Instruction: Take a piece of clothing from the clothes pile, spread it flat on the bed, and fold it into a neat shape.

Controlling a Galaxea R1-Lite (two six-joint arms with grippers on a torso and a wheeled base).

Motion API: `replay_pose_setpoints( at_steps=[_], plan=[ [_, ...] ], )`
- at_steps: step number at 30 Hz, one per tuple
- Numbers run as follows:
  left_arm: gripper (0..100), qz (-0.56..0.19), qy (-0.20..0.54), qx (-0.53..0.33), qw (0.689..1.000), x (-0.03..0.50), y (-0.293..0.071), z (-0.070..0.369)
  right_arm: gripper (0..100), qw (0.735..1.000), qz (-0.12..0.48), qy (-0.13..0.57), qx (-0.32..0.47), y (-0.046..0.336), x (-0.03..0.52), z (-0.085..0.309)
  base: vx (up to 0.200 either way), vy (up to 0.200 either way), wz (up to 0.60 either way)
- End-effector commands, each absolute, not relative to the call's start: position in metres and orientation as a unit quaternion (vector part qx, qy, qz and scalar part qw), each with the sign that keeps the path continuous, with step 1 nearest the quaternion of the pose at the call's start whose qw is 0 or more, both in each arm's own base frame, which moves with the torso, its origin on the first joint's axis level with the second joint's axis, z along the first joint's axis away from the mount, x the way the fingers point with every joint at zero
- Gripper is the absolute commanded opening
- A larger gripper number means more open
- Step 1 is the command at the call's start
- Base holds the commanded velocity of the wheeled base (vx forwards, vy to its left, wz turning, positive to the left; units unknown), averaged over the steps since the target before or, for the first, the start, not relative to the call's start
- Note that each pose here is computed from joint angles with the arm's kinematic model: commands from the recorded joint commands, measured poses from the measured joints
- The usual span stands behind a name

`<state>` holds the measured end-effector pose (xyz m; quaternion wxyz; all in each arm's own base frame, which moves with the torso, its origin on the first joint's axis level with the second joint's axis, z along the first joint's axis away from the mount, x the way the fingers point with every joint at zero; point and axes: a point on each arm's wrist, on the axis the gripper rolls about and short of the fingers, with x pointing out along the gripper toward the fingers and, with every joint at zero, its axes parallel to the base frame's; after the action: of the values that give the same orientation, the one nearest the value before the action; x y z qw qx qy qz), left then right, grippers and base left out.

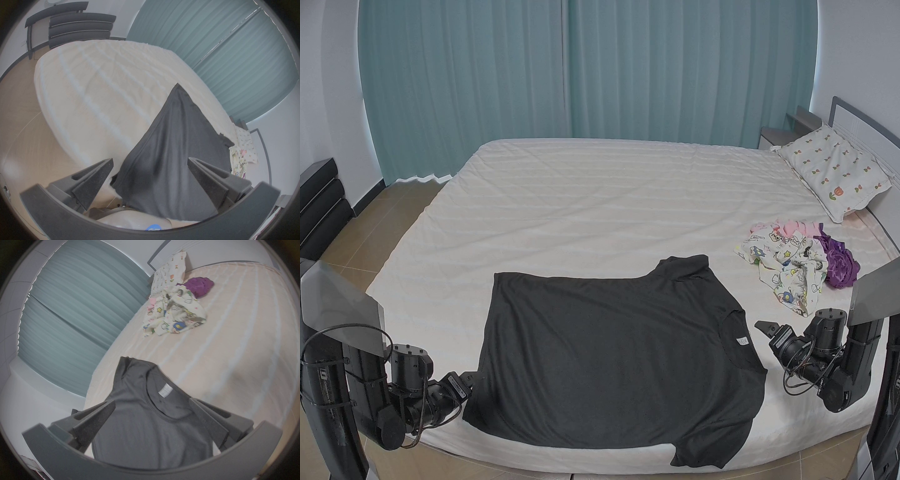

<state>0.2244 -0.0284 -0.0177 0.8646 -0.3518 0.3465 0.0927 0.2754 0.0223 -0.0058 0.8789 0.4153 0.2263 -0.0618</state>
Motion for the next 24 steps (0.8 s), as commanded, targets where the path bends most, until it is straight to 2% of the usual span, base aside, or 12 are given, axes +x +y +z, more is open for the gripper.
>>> replay_pose_setpoints(
  at_steps=[1, 24],
  plan=[
    [100, 0.100, 0.377, -0.341, 0.856, 0.217, -0.031, -0.029, 100, 0.876, -0.061, 0.244, 0.412, 0.027, 0.271, -0.014, 0.000, 0.000, 0.00],
    [100, 0.111, 0.336, -0.312, 0.882, 0.242, -0.050, -0.058, 100, 0.875, -0.061, 0.248, 0.412, 0.035, 0.268, -0.014, 0.000, 0.000, 0.00]
  ],
)
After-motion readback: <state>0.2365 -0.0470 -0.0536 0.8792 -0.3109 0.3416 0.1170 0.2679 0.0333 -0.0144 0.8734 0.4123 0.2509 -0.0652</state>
